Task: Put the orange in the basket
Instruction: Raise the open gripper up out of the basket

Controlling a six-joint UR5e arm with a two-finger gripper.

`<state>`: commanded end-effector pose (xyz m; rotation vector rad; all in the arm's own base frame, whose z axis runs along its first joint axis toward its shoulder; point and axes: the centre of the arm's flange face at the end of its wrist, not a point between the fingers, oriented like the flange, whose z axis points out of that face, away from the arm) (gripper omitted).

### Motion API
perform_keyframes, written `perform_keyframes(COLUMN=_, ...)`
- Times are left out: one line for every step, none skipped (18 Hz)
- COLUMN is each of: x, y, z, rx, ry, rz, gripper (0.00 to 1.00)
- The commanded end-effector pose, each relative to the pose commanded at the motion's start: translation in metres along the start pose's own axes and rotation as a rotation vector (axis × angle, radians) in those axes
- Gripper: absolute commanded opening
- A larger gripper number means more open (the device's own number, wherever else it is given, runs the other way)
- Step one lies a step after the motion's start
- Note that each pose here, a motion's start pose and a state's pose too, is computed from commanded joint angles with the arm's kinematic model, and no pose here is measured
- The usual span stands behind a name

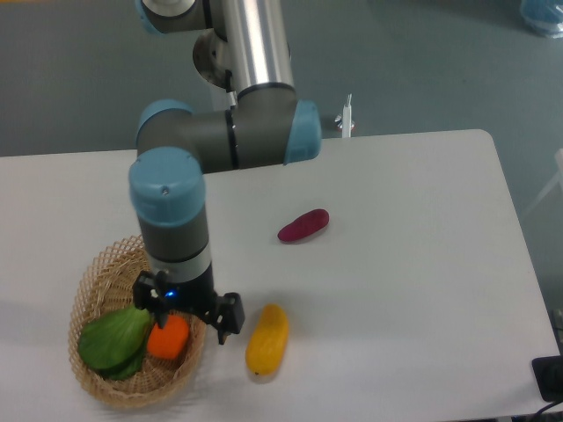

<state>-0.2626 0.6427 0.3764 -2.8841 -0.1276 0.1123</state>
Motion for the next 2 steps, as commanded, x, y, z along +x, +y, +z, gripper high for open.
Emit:
perform_keyframes(x=-0.0045, y=0.0029, z=0.0002, rx=-0.012, ry=0.003, rz=0.004, gripper=1.0)
perform_keyframes(x=-0.0057, y=0.0058, z=-0.0002, rx=-0.022, ry=0.004, rz=0.01, gripper=1.0)
